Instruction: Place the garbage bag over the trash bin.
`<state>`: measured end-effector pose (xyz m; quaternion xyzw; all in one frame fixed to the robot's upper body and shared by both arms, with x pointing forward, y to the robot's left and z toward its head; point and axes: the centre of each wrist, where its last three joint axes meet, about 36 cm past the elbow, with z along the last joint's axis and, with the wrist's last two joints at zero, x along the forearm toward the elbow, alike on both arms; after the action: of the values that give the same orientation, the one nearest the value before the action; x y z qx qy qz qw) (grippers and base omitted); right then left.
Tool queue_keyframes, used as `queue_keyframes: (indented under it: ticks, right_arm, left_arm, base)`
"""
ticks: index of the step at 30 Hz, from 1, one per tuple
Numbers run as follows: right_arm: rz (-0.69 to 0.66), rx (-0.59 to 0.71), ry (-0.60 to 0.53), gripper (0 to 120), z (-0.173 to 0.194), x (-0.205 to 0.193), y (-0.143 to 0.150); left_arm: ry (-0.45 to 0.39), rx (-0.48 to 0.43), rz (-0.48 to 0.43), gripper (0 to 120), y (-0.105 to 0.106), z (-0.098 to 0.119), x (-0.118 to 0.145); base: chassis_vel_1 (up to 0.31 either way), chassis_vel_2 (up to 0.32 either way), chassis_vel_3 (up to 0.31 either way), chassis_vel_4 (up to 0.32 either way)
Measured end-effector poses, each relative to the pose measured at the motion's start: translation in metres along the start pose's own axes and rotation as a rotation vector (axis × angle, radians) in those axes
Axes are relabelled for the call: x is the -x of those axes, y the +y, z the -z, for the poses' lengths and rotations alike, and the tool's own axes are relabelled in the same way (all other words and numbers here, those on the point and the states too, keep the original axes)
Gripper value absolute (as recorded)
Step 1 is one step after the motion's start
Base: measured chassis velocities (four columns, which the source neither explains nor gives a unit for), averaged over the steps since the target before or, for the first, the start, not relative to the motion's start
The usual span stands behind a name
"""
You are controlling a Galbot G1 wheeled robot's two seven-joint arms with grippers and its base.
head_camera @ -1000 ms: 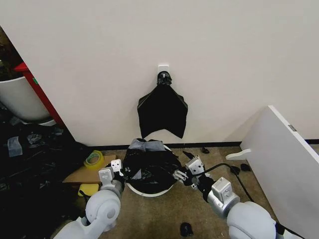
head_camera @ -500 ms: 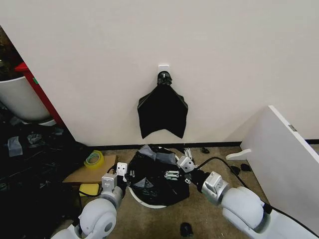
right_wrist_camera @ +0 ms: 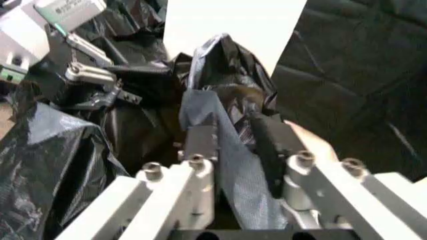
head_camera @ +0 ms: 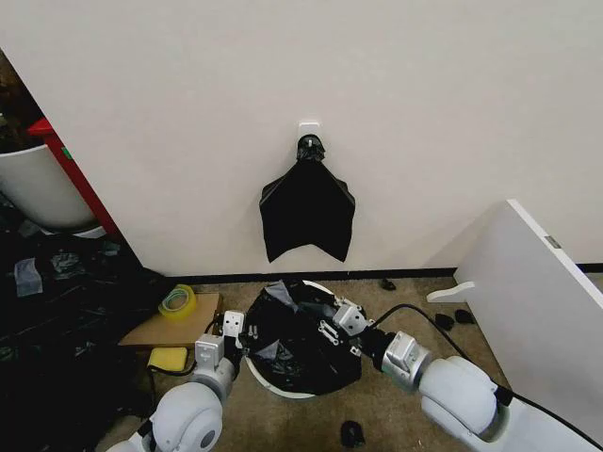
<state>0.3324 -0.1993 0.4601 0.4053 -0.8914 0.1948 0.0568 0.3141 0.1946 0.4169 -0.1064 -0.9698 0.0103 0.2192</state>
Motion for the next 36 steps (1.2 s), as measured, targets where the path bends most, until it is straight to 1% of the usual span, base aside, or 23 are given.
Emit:
queue_keyframes:
  ticks: [1, 2, 3, 4, 5, 13, 15, 16, 18, 19, 20, 21, 23, 24, 28, 29, 32, 36]
  right_arm:
    - [0.001, 0.0, 0.002, 14, -0.001, 0.0, 0.0]
    - [0.004, 0.0, 0.005, 5, -0.002, 0.0, 0.001]
    - [0.004, 0.0, 0.005, 5, -0.002, 0.0, 0.001]
    - [0.006, 0.0, 0.007, 0, -0.003, -0.001, 0.001]
    - [0.008, 0.0, 0.008, 0, -0.003, -0.001, 0.002]
    - [-0.011, 0.008, -0.01, 0, 0.001, -0.003, -0.002]
    - [-0.067, 0.047, -0.039, 0, 0.008, -0.001, -0.01]
    - [-0.067, 0.047, -0.039, 0, 0.008, -0.001, -0.01]
    - [-0.105, 0.074, -0.048, 0, 0.013, 0.001, -0.017]
    - [-0.135, 0.104, -0.046, 0, 0.016, 0.004, -0.024]
    - [-0.135, 0.104, -0.046, 0, 0.016, 0.004, -0.024]
    - [-0.156, 0.121, -0.038, 0, 0.017, 0.006, -0.03]
    - [-0.171, 0.137, -0.016, 0, 0.016, 0.008, -0.036]
    - [-0.171, 0.137, -0.016, 0, 0.016, 0.008, -0.036]
    - [-0.194, 0.134, 0.054, 0, 0.001, 0.009, -0.049]
    - [-0.194, 0.134, 0.054, 0, 0.001, 0.009, -0.049]
    - [-0.206, 0.121, 0.104, 0, -0.012, 0.007, -0.058]
    - [-0.197, 0.106, 0.133, 0, -0.019, 0.003, -0.061]
  left_arm:
    - [0.0, 0.0, 0.0, 1, 0.0, 0.0, 0.0]
    - [0.001, 0.0, 0.001, 1, 0.0, -0.001, -0.001]
    - [0.001, 0.0, 0.001, 1, 0.0, -0.001, -0.001]
    - [0.001, 0.001, 0.002, 1, 0.0, -0.002, -0.001]
    - [0.0, 0.003, 0.003, 1, 0.0, -0.002, -0.001]
    - [-0.029, 0.025, -0.009, 1, 0.003, -0.002, -0.002]
    - [-0.044, 0.047, -0.035, 1, 0.006, -0.001, -0.007]
    - [-0.044, 0.047, -0.035, 1, 0.006, -0.001, -0.007]
    - [-0.07, 0.079, -0.059, 1, 0.008, -0.001, -0.012]
    - [-0.11, 0.132, -0.075, 1, 0.01, -0.004, -0.015]
    - [-0.11, 0.132, -0.075, 1, 0.01, -0.004, -0.015]
    - [-0.131, 0.165, -0.084, 1, 0.012, -0.007, -0.017]
    - [-0.151, 0.196, -0.096, 1, 0.013, -0.011, -0.02]
    - [-0.151, 0.196, -0.096, 1, 0.013, -0.011, -0.02]
    - [-0.191, 0.235, -0.138, 1, 0.012, -0.016, -0.03]
    - [-0.191, 0.235, -0.138, 1, 0.012, -0.016, -0.03]
    - [-0.231, 0.272, -0.16, 1, 0.012, -0.022, -0.035]
    - [-0.243, 0.256, -0.165, 1, 0.011, -0.023, -0.037]
  base:
    - [0.0, 0.0, 0.0, 0.0]
    - [0.0, 0.0, 0.0, 0.0]
    - [0.0, 0.0, 0.0, 0.0]
    - [0.0, 0.0, 0.0, 0.0]
    - [0.0, 0.0, 0.0, 0.0]
    - [0.0, 0.0, 0.0, 0.0]
    - [0.0, 0.0, 0.0, 0.0]
    - [0.0, 0.0, 0.0, 0.0]
    - [0.0, 0.0, 0.0, 0.0]
    - [0.0, 0.0, 0.0, 0.0]
    - [0.0, 0.0, 0.0, 0.0]
    - [0.0, 0.0, 0.0, 0.0]
    - [0.0, 0.0, 0.0, 0.0]
    - [0.0, 0.0, 0.0, 0.0]
    - [0.0, 0.0, 0.0, 0.0]
    - [0.0, 0.0, 0.0, 0.0]
    - [0.0, 0.0, 0.0, 0.0]
    - [0.0, 0.0, 0.0, 0.0]
